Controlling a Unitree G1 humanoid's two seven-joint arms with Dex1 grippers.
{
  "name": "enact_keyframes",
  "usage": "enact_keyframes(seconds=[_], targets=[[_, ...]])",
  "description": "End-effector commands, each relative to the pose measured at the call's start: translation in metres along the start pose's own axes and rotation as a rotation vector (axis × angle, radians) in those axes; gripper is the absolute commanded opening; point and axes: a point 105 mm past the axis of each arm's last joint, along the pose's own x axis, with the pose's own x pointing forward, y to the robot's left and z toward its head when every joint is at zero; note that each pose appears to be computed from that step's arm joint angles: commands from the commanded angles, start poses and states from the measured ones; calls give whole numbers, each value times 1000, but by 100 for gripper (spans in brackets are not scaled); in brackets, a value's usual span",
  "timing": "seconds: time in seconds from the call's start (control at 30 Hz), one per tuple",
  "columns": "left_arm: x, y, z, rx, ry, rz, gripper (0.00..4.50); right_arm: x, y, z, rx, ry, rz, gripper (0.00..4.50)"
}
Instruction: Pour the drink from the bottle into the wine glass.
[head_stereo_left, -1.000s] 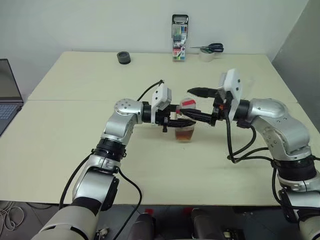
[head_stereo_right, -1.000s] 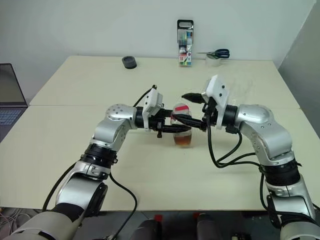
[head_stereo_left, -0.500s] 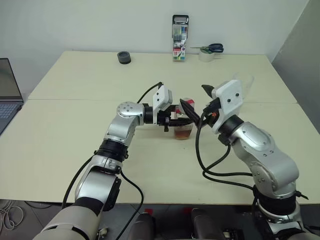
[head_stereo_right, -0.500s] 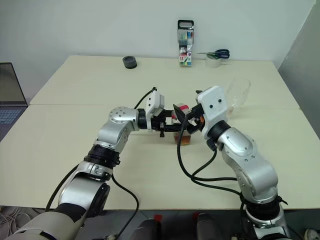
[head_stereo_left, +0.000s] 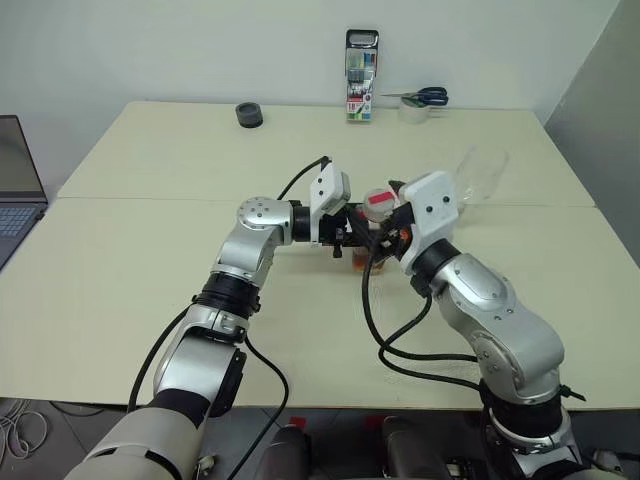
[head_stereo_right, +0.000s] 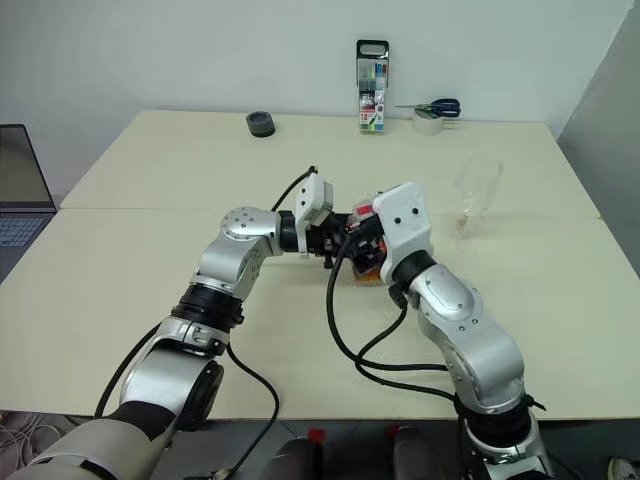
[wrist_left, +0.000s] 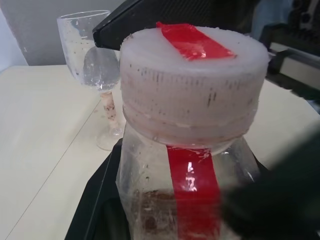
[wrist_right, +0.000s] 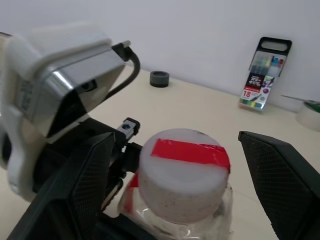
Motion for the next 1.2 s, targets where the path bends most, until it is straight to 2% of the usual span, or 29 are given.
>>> enact_keyframes(seconds=[0.03, 0.27, 0.37, 0.53, 0.57, 0.67, 0.73, 0.87, 0.93, 1.07, 1.13, 1.2], targets=[[0, 4, 16, 53, -31, 4, 185, -2, -10, 18, -8, -90, -67, 422], [-1, 3, 16, 55, -29, 0, 185, -2, -10, 13, 5, -83, -72, 422], [-1, 2, 16, 55, -29, -2, 185, -3, -9, 10, 13, -73, -68, 365], [-1, 0, 15, 49, -30, -8, 185, -3, -5, 8, 13, -70, -43, 191], [-2, 0, 15, 47, -29, -11, 185, -3, -3, 7, 14, -69, -31, 186], [-3, -1, 16, 34, -36, -25, 185, -1, 3, 4, 15, -51, 42, 186], [-3, -3, 19, 21, -44, -51, 185, 1, 9, 1, -11, -34, 153, 186], [-13, -14, 25, 5, -41, -161, 185, 0, 1, 0, -131, 14, 584, 186], [-17, -13, 24, 32, -16, -169, 185, 1, -15, 8, -119, 38, 706, 186], [-19, -7, 24, 65, -6, -146, 183, -2, -24, 10, -66, 114, 804, 186], [-19, -5, 23, 69, -7, -134, 183, -2, -27, 11, -78, 111, 783, 186], [-20, -4, 22, 77, -4, -127, 183, -1, -32, 13, -84, 94, 739, 261]])
